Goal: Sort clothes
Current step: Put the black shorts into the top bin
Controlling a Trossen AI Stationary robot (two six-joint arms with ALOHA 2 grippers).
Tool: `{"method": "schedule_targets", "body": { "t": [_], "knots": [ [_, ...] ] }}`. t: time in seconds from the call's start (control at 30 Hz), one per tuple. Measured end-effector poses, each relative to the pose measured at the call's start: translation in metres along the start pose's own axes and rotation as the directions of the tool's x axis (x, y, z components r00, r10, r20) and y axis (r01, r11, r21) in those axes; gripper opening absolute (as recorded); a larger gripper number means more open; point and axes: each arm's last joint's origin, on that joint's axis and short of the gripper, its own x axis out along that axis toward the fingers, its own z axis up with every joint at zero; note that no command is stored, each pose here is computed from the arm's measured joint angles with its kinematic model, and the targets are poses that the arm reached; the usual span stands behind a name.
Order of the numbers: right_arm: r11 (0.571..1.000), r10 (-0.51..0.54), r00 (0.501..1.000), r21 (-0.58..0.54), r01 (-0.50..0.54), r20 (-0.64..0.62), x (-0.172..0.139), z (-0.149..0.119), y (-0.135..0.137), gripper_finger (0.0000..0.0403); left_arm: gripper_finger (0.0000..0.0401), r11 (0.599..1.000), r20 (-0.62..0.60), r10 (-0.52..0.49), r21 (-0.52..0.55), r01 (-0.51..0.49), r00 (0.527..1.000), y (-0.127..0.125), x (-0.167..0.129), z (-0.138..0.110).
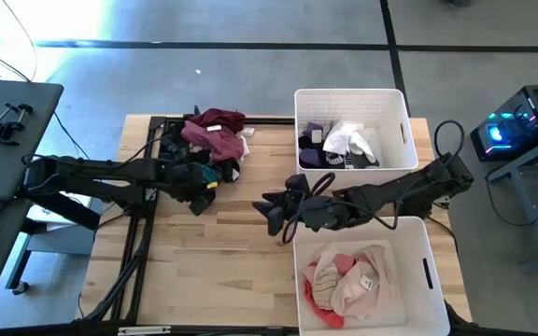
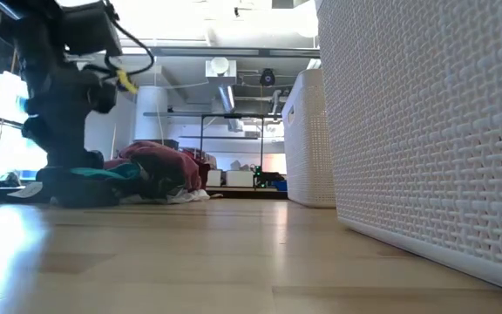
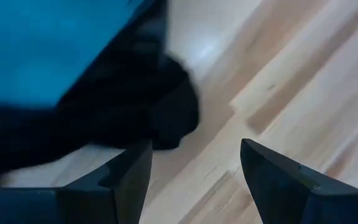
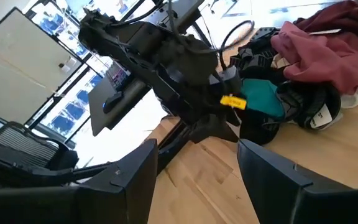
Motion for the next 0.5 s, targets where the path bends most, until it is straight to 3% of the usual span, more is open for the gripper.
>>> {"method": "schedule_targets", "body": {
  "t": [0.2, 0.3, 0.4, 0.5],
  "knots": [
    [0.998, 0.023, 0.999, -0.055, -0.025, -0.039, 0.006, 0.006, -0.005, 0.0208, 0.0232, 0.992, 0.025, 0.095, 0.077, -0.097, 0.995, -0.006, 0.025, 0.012],
    [0.997, 0.045, 0.996, -0.06, -0.049, -0.072, 0.01, 0.01, -0.008, 0.0208, 0.0212, 0.98, 0.027, 0.161, 0.118, -0.163, 0.987, -0.006, 0.04, 0.017],
    [0.997, 0.063, 0.993, -0.042, -0.067, -0.098, 0.012, 0.012, -0.01, 0.0208, 0.0156, 0.969, -0.031, 0.203, 0.15, -0.196, 0.979, -0.005, 0.054, 0.016],
    [0.996, 0.077, 0.991, -0.03, -0.08, -0.109, 0.011, 0.011, -0.008, 0.0208, 0.0062, 0.962, -0.068, 0.2, 0.201, -0.183, 0.977, -0.007, 0.057, 0.015]
  ]
}}
